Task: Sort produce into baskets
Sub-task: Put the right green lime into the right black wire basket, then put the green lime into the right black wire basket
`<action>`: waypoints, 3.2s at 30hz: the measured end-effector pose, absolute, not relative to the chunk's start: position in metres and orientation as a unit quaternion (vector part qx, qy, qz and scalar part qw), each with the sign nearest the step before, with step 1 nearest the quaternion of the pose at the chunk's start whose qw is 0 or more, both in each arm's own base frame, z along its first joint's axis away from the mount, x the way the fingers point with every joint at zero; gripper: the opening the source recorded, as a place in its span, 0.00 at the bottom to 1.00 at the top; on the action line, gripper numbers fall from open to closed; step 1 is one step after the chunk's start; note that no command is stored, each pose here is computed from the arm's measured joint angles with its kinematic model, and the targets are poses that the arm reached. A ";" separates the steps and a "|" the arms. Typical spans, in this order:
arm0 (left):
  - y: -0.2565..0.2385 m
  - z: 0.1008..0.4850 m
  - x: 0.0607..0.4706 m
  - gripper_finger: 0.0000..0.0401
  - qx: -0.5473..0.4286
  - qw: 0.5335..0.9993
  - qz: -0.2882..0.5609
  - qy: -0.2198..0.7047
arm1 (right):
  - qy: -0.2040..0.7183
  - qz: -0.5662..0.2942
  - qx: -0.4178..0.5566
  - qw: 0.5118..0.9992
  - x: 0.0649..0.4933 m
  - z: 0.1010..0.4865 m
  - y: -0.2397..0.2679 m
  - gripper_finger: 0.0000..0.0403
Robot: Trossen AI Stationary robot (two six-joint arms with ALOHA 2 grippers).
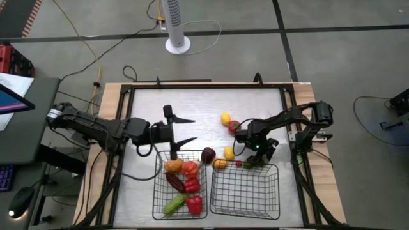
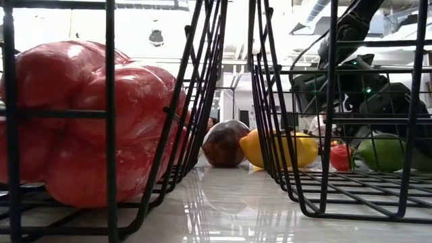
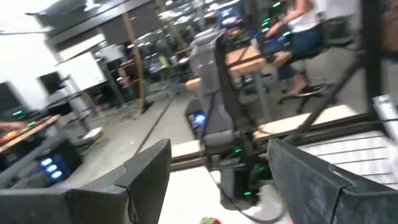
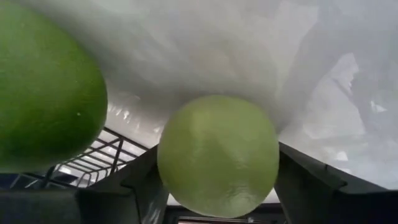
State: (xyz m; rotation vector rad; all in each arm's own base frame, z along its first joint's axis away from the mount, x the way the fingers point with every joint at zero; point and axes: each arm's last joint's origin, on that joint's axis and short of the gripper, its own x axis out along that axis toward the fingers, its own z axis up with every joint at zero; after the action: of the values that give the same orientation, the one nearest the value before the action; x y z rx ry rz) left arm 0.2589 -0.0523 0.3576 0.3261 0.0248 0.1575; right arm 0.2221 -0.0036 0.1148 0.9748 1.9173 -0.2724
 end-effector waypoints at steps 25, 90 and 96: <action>-0.030 0.341 0.226 0.63 0.114 0.990 0.079 -0.030 | 0.714 -0.144 0.288 0.622 0.254 0.272 -0.007 0.54; -0.027 0.333 0.225 0.63 0.095 0.988 0.118 0.000 | 0.784 -0.154 0.248 0.547 0.308 0.197 -0.005 0.81; -0.027 0.332 0.225 0.63 0.095 0.988 0.118 0.003 | 0.792 -0.154 0.255 0.532 0.302 0.185 0.003 0.81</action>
State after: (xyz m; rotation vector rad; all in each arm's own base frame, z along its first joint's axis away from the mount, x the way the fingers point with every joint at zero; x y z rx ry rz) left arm 0.2251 -0.0272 0.3325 0.1903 0.0050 0.2375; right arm 0.3021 0.0034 0.1854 0.6086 1.8896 -0.3679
